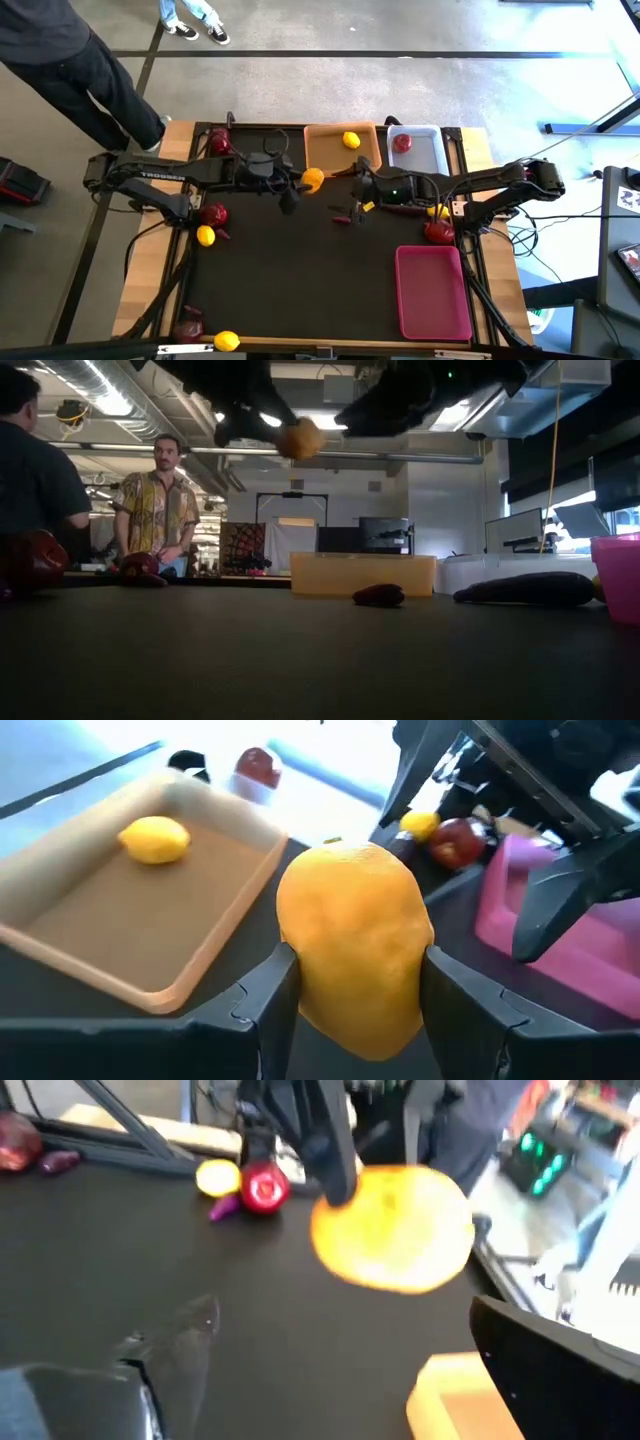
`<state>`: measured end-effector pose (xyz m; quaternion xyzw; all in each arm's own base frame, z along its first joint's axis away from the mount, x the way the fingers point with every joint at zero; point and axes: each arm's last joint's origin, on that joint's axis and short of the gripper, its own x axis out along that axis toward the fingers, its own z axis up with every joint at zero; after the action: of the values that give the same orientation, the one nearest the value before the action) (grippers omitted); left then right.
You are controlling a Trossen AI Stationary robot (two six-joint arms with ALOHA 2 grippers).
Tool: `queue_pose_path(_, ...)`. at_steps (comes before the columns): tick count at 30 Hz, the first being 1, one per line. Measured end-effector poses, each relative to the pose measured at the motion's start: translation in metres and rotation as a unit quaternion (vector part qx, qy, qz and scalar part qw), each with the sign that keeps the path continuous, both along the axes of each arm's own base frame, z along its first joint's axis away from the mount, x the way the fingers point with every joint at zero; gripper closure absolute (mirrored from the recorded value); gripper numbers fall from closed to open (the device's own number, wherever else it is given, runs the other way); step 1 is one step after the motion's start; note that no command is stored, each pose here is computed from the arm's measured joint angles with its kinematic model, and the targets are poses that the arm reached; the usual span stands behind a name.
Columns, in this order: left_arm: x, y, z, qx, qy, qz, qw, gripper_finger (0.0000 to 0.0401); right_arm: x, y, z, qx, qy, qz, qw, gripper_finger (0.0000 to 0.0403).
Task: Sort produce into baskets
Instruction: Put the yellow lemon into the orange bin
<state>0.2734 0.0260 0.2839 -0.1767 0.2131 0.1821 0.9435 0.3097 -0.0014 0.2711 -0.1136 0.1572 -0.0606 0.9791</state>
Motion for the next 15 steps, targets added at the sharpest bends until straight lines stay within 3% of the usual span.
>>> queue_pose_path(9, 0.013, -0.021, 0.002, -0.003, -0.050, -0.035, 0.998, 0.0227, 0.011, 0.012, 0.006, -0.089, -0.060, 0.041, 0.993, 0.0031)
queue_pose_path(15, 0.018, -0.031, 0.005, 0.000, -0.076, -0.054, 0.996, 0.0227, 0.019, 0.012, -0.006, -0.111, -0.045, 0.039, 0.992, 0.0031)
